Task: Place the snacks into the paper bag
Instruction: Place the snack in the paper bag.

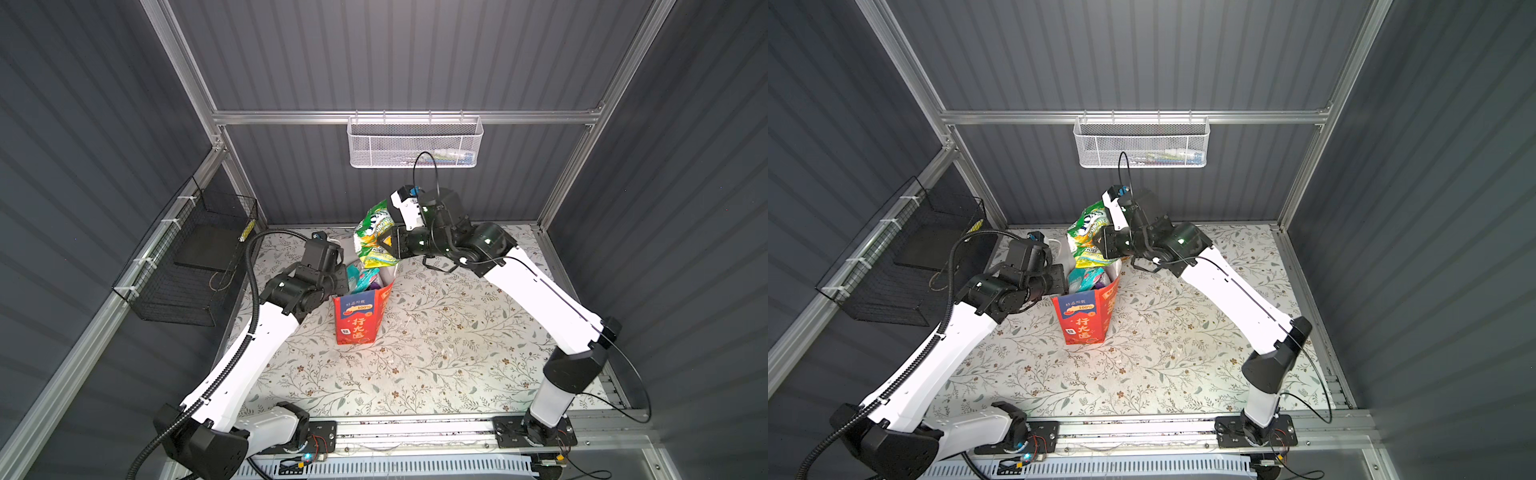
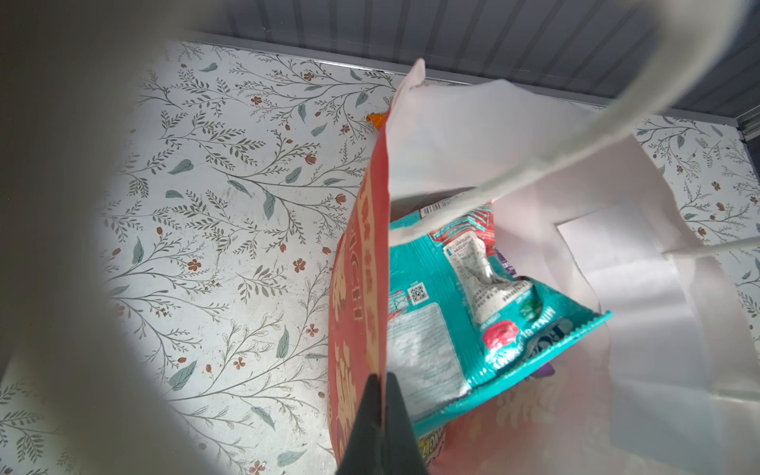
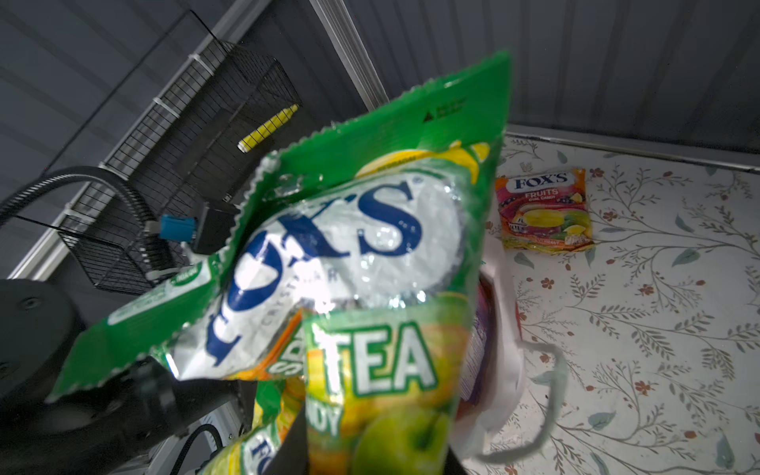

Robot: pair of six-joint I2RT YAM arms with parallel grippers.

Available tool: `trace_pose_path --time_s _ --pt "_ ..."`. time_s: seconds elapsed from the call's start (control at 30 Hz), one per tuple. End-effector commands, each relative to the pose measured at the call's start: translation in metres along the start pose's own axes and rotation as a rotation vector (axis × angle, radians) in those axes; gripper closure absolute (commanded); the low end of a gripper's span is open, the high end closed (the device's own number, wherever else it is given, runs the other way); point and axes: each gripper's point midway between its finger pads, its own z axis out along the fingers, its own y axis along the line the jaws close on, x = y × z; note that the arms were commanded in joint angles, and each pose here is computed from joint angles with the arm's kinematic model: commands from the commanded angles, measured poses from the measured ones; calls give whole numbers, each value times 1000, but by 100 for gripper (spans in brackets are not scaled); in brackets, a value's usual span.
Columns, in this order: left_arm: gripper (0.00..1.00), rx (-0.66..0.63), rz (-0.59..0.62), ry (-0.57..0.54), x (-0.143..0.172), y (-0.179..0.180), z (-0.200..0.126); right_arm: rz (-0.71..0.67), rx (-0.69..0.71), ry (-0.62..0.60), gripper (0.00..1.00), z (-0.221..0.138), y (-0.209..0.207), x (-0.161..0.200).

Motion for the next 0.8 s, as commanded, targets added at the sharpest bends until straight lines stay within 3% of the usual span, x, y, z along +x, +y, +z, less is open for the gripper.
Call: trace_pose_path --time_s 0.0,0.4,0.77 --pt "100 38 3 -45 -13 -6 -10 -13 -12 8 73 13 3 -4" --pt "100 36 2 -48 -14 -5 -11 29 41 132 69 76 -22 29" --pt "100 33 3 -47 -14 -5 -10 31 54 157 54 76 -23 39"
